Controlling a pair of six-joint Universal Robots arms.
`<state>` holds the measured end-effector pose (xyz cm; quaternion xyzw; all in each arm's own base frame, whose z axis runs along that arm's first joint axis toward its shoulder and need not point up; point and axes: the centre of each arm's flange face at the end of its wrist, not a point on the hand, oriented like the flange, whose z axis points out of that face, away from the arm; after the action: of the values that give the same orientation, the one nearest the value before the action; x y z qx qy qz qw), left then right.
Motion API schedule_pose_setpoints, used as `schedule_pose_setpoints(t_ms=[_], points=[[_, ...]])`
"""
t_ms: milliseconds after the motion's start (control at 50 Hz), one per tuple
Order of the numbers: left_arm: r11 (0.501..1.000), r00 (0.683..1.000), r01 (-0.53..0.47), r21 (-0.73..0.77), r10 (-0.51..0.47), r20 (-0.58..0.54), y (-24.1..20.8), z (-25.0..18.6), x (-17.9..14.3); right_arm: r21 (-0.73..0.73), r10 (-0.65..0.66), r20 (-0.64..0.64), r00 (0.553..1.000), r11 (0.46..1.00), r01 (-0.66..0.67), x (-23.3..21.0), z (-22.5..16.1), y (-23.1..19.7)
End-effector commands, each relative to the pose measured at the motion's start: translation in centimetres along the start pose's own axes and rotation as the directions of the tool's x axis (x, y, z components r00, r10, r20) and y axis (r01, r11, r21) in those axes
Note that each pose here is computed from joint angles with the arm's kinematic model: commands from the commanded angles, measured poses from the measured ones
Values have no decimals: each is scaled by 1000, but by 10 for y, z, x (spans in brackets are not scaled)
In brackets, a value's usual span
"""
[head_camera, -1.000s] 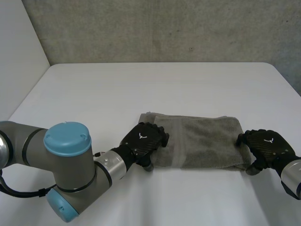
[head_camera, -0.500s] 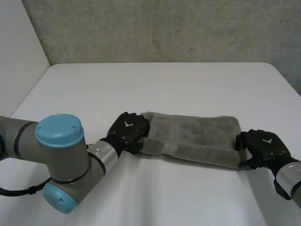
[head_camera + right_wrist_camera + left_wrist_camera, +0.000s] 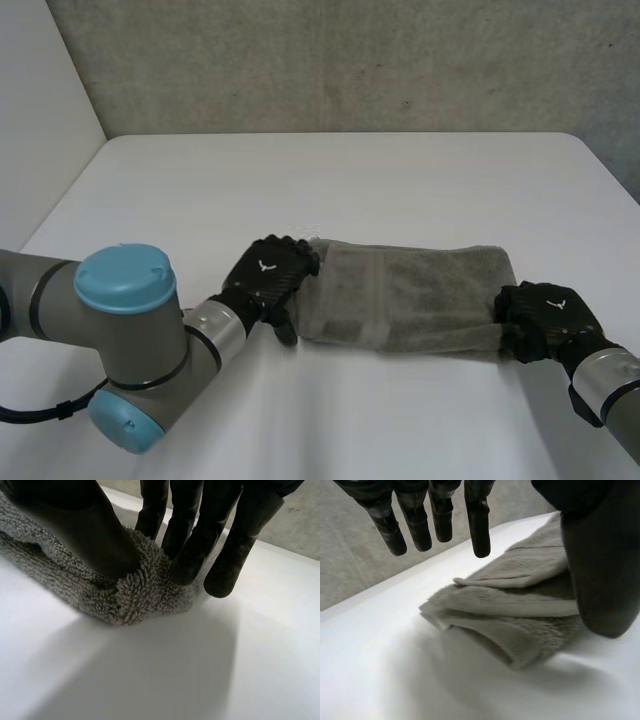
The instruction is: Fold the towel.
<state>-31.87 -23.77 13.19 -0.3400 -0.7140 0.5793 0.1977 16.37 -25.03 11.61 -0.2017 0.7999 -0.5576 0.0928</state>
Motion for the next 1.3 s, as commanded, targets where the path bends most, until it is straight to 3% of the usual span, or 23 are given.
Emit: schedule_pose_setpoints(t_ms=[20,220,440,660,720,760,860,900,920,980,1020,1140,1200,1300], points=[[998,997,14,56,-18,76,-19,-2,-29,-12,-7,-34,999,1000,7,5,2,1],[995,992,69,79,-77,103,-25,-2,-41,-56,-104,-18,994,993,103,1,-1,10],[994,991,81,76,-89,102,-23,-2,-42,-54,-102,-16,995,993,101,0,0,11],[991,990,75,112,-87,110,-36,-1,-45,-15,-169,-56,984,986,169,16,8,-17],[987,988,94,133,-109,111,-42,-1,-47,6,-207,21,978,978,207,-7,5,-39],[983,985,113,147,-130,111,-46,-2,-48,75,-262,148,953,964,254,-53,0,-63],[961,967,192,200,-220,129,-60,-5,-58,167,-340,220,915,937,308,-109,-1,-88],[944,946,235,232,-278,169,-65,-7,-74,194,-368,247,897,925,326,-132,-3,-92],[944,945,236,232,-278,170,-65,-7,-74,220,-397,290,871,913,343,-160,-8,-93],[928,928,266,260,-320,192,-69,-9,-88,237,-421,331,845,903,357,-184,-13,-91],[924,924,274,267,-330,194,-70,-9,-91,236,-450,408,794,892,384,-222,-17,-79],[920,919,281,273,-340,201,-71,-8,-95,202,-470,488,736,881,428,-259,-16,-51],[921,918,285,265,-342,202,-68,-7,-95,190,-471,487,736,879,436,-261,-14,-47],[922,918,287,259,-342,200,-66,-6,-94,153,-466,416,781,882,445,-251,-9,-52]])
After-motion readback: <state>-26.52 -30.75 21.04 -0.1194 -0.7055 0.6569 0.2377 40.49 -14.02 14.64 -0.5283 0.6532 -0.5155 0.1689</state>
